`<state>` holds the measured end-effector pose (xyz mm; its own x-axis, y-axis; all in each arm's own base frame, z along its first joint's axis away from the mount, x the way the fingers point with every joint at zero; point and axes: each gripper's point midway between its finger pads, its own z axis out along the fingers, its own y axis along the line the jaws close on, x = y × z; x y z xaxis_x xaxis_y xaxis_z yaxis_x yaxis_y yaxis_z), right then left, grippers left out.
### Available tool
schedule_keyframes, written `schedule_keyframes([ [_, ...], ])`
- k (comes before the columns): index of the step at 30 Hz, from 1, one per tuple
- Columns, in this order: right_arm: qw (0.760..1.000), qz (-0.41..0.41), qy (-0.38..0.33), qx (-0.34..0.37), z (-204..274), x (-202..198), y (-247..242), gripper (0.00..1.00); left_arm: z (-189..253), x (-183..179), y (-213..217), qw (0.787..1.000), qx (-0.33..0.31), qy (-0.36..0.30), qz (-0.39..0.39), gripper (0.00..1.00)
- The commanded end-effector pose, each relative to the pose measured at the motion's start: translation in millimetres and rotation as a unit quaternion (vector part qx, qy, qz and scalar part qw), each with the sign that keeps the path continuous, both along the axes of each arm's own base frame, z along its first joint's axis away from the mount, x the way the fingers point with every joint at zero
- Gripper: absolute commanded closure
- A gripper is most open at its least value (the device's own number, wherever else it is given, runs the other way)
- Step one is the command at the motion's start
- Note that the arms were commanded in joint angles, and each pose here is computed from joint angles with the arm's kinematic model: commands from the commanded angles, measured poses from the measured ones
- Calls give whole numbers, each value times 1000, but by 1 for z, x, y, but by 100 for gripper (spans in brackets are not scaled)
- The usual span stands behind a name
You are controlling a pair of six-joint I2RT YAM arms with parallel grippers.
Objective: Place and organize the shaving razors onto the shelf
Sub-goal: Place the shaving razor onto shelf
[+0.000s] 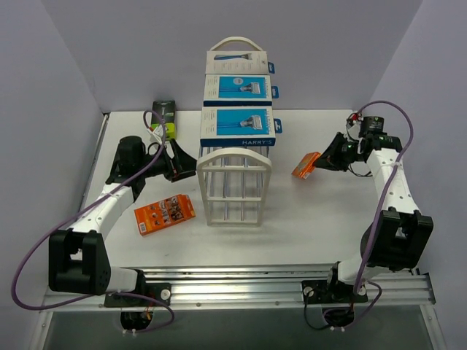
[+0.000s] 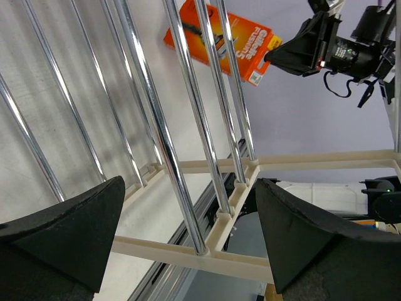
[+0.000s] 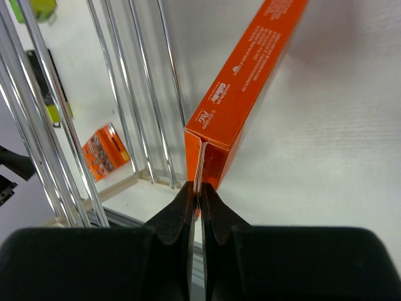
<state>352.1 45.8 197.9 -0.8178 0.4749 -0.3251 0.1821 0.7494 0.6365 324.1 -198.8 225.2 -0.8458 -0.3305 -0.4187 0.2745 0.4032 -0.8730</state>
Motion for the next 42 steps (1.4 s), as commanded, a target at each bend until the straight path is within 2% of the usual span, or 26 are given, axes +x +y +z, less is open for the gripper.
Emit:
schedule_keyframes([
  [1, 999, 25, 46, -3, -5, -23, 12, 100, 27, -1, -1, 999, -20, -49, -13, 6],
  [8, 999, 28, 39, -1, 17, -28, 21, 100, 31, -2, -1, 998, -31, -50, -16, 6],
  [13, 997, 38, 63, 23, 18, -41, 33, 100, 30, -2, -1, 998, -33, -48, -17, 6],
  [20, 997, 39, 72, 6, 29, -50, 33, 100, 31, -3, -2, 998, -39, -48, -18, 6],
  [30, 993, 36, 111, -27, 11, -58, 28, 100, 31, -3, -3, 998, -42, -46, -23, 6],
  [42, 990, 44, 136, -19, 0, -56, 29, 100, 26, -2, -4, 998, -47, -36, -25, 6],
])
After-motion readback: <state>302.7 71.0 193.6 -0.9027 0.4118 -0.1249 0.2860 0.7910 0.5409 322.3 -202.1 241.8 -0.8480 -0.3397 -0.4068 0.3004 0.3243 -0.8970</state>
